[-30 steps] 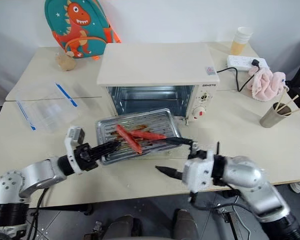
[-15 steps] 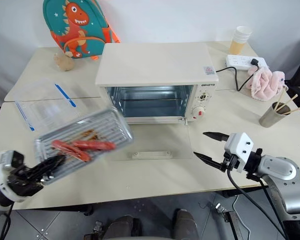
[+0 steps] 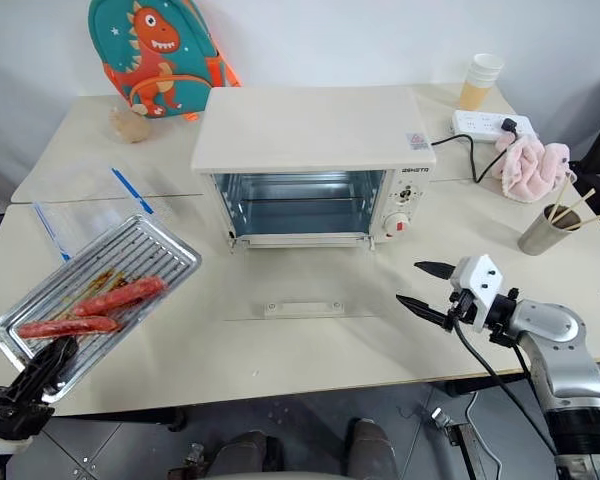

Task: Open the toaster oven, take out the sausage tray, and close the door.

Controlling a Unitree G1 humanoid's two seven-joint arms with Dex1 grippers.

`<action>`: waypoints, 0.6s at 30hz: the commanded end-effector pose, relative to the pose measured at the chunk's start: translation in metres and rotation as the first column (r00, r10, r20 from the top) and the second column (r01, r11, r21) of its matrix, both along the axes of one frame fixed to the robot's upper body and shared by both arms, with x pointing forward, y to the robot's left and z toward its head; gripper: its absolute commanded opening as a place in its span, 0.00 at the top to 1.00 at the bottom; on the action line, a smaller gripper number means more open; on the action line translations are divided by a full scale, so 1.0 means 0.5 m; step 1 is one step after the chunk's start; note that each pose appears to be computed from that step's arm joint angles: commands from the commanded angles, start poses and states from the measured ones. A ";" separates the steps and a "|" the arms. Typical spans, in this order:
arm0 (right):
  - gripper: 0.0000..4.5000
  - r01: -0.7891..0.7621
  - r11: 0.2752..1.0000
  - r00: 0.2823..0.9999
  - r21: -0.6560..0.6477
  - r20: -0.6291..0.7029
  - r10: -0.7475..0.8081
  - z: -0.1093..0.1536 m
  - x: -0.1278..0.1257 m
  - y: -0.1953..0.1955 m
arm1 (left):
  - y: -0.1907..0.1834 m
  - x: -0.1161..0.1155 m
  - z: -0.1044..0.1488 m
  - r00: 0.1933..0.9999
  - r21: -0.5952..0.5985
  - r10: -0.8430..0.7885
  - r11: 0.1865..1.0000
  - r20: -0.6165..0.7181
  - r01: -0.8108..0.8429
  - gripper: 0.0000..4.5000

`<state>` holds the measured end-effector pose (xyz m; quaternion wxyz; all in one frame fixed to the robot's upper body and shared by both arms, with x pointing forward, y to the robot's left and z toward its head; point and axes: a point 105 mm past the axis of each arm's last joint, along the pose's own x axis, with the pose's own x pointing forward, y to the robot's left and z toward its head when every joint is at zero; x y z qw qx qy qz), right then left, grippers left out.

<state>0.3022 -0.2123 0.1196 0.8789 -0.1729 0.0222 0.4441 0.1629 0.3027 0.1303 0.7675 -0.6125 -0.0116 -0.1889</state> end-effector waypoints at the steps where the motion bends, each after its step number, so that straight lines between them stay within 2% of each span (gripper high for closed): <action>1: 0.18 -0.003 1.000 0.999 0.003 -0.037 0.004 -0.014 0.003 -0.004 | 0.024 0.009 0.030 0.993 -0.007 0.085 0.996 0.077 -0.085 1.00; 4: 0.32 -0.026 0.999 0.993 -0.026 -0.114 0.023 -0.053 -0.002 -0.008 | 0.020 0.026 0.039 0.988 -0.026 0.103 0.995 0.113 -0.100 1.00; 10: 0.76 -0.047 0.999 0.996 0.009 -0.074 0.047 -0.040 0.012 0.005 | 0.036 0.044 0.055 0.975 -0.048 0.161 0.987 0.154 -0.156 1.00; 13: 0.98 -0.079 0.996 0.994 0.028 -0.069 0.081 -0.036 0.014 0.016 | 0.047 0.044 0.046 0.974 -0.055 0.187 0.982 0.126 -0.181 1.00; 18: 0.99 -0.162 0.984 0.985 0.068 -0.046 0.165 -0.012 0.016 0.041 | 0.048 0.047 0.035 0.976 -0.063 0.194 0.980 0.095 -0.188 1.00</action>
